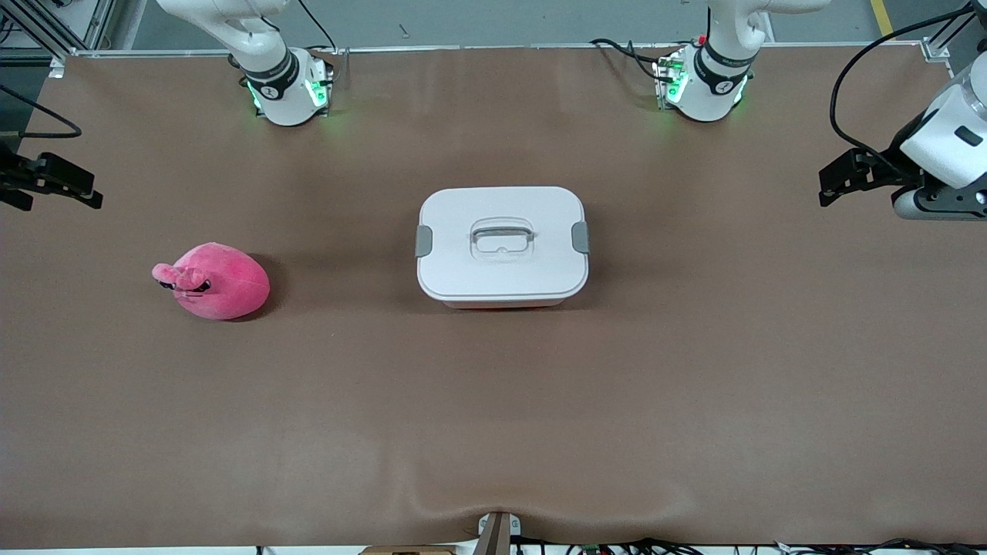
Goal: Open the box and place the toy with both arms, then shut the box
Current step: 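Reach the right gripper to the pink plush while the left gripper approaches the box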
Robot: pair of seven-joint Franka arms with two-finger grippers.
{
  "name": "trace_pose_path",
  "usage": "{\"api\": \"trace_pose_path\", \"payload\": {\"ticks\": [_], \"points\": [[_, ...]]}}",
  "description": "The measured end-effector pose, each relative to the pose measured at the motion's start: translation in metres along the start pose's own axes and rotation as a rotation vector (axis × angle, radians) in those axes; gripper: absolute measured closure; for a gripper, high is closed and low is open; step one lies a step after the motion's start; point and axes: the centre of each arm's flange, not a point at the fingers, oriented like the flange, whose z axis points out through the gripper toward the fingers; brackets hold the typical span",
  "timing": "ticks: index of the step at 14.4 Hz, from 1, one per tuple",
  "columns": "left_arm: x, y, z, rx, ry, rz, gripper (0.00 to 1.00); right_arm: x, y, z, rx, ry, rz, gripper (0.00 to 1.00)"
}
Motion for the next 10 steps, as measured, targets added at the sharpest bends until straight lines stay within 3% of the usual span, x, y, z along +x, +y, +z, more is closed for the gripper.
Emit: {"api": "trace_pose_path", "payload": {"ticks": [10], "points": [[0.0015, 0.0029, 0.0033, 0.001, -0.008, 0.004, 0.00, 0.0006, -0.0008, 0.0086, 0.007, -0.004, 0.021, 0.00]]}}
